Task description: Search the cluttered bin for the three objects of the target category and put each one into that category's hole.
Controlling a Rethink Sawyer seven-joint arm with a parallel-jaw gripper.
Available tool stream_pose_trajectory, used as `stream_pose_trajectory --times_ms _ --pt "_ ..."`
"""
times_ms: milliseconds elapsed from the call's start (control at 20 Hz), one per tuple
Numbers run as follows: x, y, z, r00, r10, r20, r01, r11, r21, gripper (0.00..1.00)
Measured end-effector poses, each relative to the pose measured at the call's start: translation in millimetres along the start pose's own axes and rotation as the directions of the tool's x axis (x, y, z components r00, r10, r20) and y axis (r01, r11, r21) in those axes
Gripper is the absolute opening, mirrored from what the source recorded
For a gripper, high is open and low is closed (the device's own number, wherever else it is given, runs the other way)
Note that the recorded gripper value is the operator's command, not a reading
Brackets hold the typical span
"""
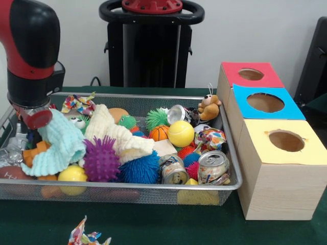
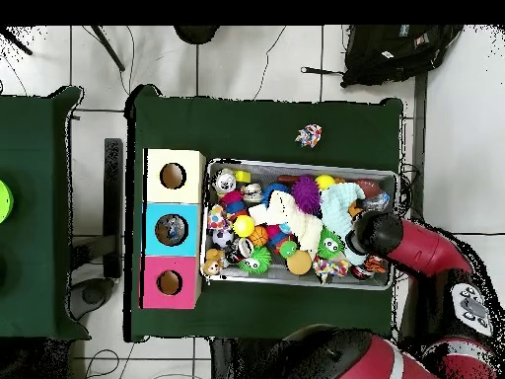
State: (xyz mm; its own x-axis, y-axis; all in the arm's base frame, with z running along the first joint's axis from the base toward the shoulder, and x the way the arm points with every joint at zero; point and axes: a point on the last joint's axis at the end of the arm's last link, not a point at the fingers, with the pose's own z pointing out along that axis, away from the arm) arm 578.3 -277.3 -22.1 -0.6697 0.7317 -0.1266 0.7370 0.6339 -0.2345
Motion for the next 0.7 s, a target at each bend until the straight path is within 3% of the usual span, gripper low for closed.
stream_pose_trajectory --times_ms 700 --pt "-5.0 -1.2 -8.1 1.0 0.002 0.009 -0.002 1.0 -0.001 1.0"
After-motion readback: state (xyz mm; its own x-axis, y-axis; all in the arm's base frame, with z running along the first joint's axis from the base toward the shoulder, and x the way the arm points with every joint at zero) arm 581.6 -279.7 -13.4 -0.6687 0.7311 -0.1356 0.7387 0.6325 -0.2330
